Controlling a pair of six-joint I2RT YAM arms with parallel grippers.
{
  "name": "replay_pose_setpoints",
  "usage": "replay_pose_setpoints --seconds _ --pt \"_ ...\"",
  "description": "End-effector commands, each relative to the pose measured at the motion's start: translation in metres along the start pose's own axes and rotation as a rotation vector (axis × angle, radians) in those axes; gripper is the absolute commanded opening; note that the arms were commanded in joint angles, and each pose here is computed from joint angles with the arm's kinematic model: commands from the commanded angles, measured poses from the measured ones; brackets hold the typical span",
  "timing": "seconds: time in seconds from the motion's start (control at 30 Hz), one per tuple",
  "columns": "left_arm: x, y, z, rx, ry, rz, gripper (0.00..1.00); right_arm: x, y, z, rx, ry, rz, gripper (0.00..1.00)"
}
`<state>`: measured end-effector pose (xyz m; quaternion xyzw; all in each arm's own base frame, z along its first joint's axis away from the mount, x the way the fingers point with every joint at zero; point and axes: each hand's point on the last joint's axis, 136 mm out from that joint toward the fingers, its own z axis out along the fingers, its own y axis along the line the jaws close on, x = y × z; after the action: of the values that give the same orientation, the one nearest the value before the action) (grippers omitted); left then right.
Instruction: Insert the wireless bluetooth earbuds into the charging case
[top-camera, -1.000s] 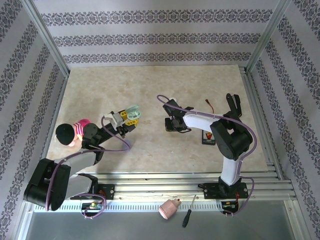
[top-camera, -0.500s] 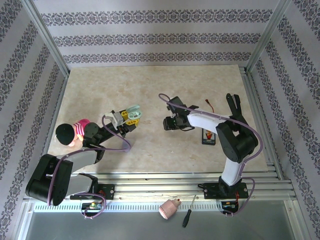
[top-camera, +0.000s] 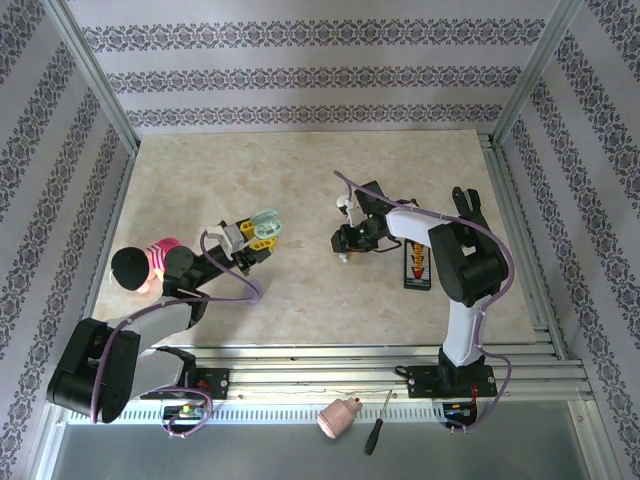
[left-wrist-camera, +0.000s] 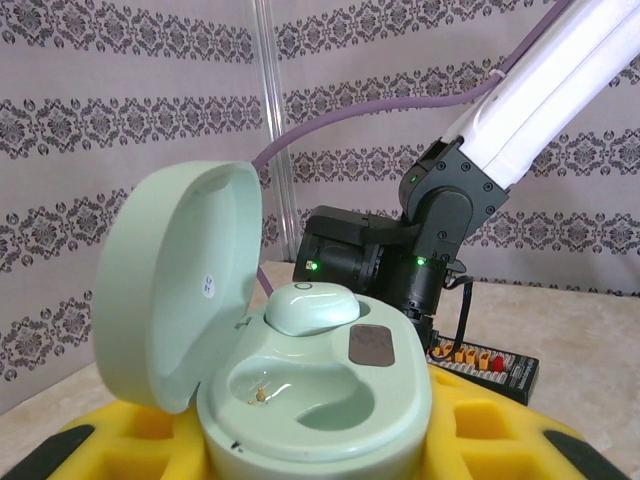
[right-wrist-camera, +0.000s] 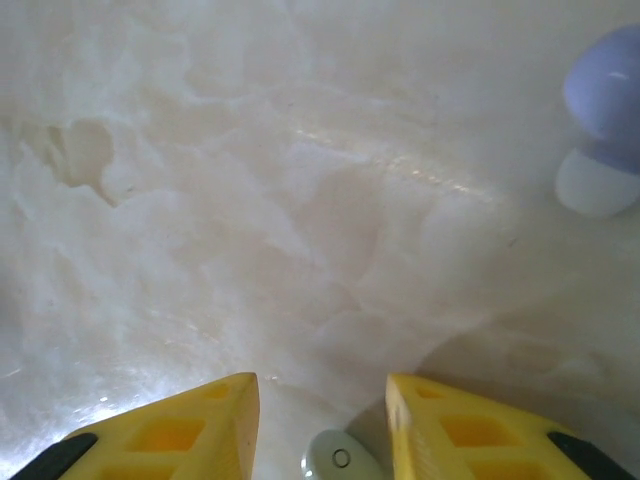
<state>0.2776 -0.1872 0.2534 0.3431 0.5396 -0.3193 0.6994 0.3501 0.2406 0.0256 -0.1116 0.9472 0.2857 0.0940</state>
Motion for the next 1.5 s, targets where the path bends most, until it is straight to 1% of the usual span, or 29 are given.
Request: replay_pose_setpoints --seconds 0.0,0.2,0.6,0.73,1.03,1.47 --pt "-0.013 0.001 0.002 0.014 -0.017 0.034 0.17 0.015 0.010 0.002 -0.078 0.042 -0.015 0.38" --pt "-0.015 0.002 0.004 0.021 -0.026 0.031 0.17 0.026 0.008 -0.003 -0.082 0.041 -0.007 0.37" --pt "-0.013 0.001 0.004 0.022 -0.036 0.017 0.17 0.028 0.013 -0.009 -0.141 0.008 0.021 0.36" --pt "-0.012 0.001 0.004 0.024 -0.034 0.014 0.17 0.029 0.002 -0.001 -0.103 0.019 0.040 0.32" --pt "-0.011 0.000 0.003 0.024 -0.033 0.007 0.17 0.021 -0.016 0.002 0.005 0.004 0.045 0.32" --pt "-0.009 0.002 0.006 0.032 -0.039 -0.009 0.17 0.013 -0.017 -0.002 0.031 -0.023 0.027 0.23"
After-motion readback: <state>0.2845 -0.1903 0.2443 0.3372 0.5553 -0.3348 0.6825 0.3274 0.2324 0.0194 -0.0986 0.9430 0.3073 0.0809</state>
